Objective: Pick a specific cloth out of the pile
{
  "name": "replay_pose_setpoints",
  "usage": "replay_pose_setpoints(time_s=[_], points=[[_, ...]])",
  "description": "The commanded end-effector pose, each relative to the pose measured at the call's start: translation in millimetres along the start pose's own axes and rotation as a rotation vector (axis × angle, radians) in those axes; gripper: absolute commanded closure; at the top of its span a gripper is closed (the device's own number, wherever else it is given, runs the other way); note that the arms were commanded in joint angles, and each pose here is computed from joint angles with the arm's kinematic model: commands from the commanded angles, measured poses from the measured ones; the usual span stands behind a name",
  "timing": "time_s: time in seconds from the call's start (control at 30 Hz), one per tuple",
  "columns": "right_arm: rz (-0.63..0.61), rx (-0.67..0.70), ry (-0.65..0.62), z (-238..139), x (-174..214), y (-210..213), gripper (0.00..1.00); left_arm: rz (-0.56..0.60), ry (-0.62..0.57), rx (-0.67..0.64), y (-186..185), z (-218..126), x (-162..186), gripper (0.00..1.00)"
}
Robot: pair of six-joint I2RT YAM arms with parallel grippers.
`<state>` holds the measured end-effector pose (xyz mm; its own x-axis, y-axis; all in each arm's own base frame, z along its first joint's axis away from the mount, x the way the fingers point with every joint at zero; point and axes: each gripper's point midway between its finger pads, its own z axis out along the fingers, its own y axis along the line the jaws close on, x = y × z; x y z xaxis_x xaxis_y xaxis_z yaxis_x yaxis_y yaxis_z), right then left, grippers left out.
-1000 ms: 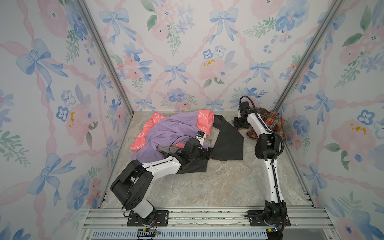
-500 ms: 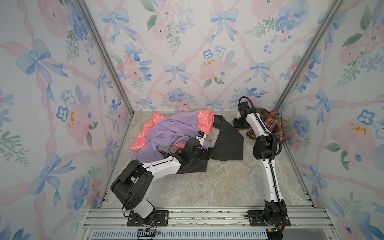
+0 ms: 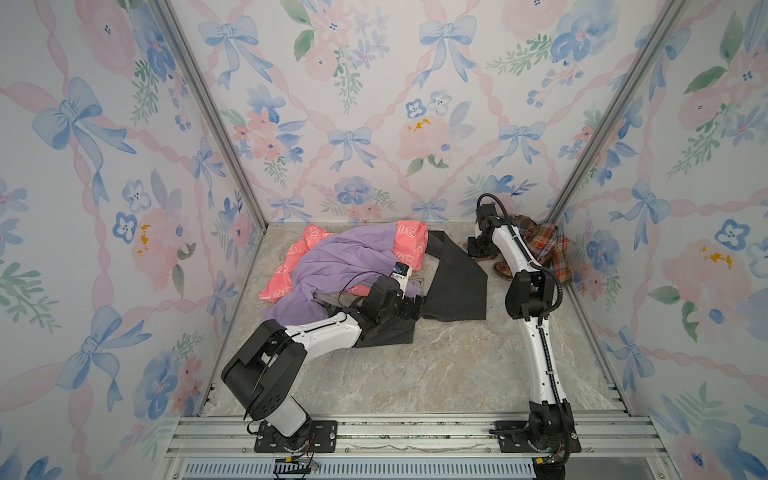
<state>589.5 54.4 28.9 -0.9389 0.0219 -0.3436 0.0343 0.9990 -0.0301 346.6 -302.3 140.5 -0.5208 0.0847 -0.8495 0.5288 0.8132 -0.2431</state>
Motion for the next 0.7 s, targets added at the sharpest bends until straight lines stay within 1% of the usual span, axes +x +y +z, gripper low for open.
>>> replay_pose_setpoints(time_s=[0.0,0.13,0.3,0.37,0.47,0.57,0.63,0.67], points=[[0.008,0.039,0.028,2,12,-6,1.00,-0.004,-0.010,0.016,-3,-3,1,0.10],[0.041,0.022,-0.136,-37,-29,-12,1.00,-0.004,-0.019,0.008,-2,-6,-2,0.10],[0.142,-0.030,-0.400,-111,-85,-27,1.00,-0.016,-0.024,0.011,-4,-4,-5,0.10],[0.169,-0.033,-0.485,-142,-101,-38,1.00,-0.017,-0.029,0.016,-6,-4,-8,0.10],[0.208,0.010,-0.574,-181,-116,-68,1.00,-0.021,-0.035,0.019,-7,-3,-11,0.10],[0.300,0.064,-0.619,-197,-118,-114,1.00,-0.028,-0.038,0.020,-8,-3,-13,0.10],[0.382,0.095,-0.619,-191,-112,-147,1.00,-0.028,-0.040,0.024,-10,-2,-14,0.11],[0.428,0.108,-0.597,-180,-107,-164,1.00,-0.029,-0.039,0.025,-11,-1,-14,0.11]])
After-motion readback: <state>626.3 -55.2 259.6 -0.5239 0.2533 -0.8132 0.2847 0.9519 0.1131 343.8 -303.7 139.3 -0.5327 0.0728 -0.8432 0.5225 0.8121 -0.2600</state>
